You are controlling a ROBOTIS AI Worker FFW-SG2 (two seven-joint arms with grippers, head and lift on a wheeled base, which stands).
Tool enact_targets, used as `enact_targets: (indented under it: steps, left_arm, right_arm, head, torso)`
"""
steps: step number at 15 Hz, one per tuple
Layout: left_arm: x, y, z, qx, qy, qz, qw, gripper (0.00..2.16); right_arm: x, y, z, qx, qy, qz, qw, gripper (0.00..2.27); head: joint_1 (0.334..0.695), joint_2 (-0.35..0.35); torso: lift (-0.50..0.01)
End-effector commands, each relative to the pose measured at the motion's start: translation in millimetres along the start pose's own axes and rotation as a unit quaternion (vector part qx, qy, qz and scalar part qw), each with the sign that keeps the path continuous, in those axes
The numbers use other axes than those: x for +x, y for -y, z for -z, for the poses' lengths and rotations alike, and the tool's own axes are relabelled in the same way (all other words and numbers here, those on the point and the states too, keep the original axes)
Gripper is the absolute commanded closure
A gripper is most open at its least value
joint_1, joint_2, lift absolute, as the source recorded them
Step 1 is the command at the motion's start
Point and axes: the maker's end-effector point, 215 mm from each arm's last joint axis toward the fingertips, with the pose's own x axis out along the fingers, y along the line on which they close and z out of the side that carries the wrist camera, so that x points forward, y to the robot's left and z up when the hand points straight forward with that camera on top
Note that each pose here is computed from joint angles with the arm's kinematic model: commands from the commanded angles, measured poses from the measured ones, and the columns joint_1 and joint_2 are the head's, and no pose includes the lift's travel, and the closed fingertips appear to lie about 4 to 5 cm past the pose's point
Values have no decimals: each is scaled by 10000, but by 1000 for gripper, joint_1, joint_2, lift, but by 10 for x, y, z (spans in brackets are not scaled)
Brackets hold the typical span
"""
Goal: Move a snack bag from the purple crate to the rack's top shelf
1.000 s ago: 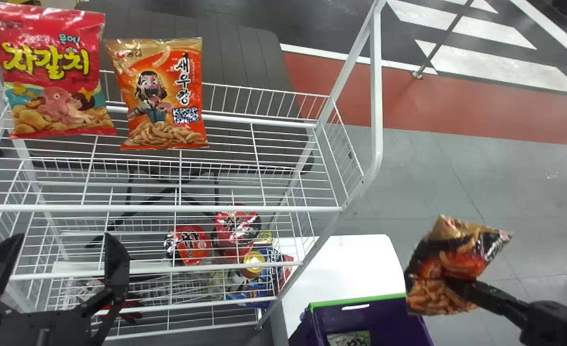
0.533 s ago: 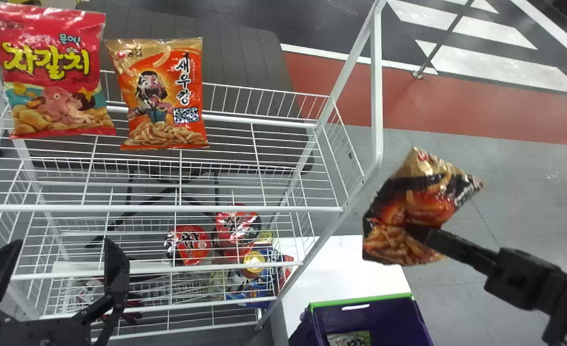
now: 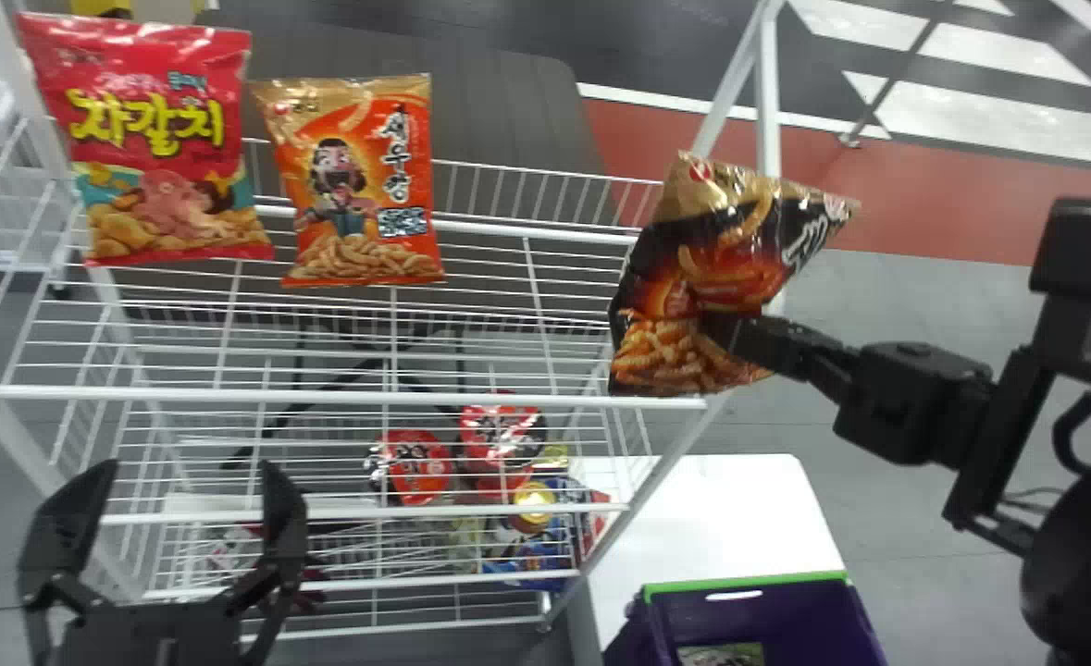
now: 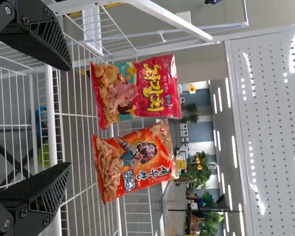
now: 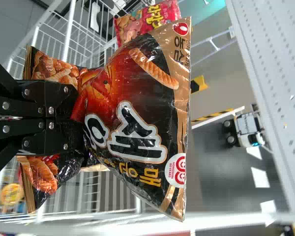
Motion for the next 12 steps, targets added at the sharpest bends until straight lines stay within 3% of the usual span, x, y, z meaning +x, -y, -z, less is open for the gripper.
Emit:
enact_targets:
  steps: [1,7,12]
  left_arm:
    - [-2,-7,12,21,2,8,10000,137]
    - [18,-72,69,31,-39,-32,10000,137]
    - [30,-63,141,36,-89,-25,10000,137]
  right_arm:
    - [296,-217,-93,-172,-57,-74,9998,2135]
    - [1030,-49,125,-132,-719,374,9966,2135]
    - [1478,102,-270,-496,-481,577,9959,2135]
  head:
    - [695,-215]
    - [695,-141]
    - [695,-127]
  torso:
    - [0]
    - [0]
    - [0]
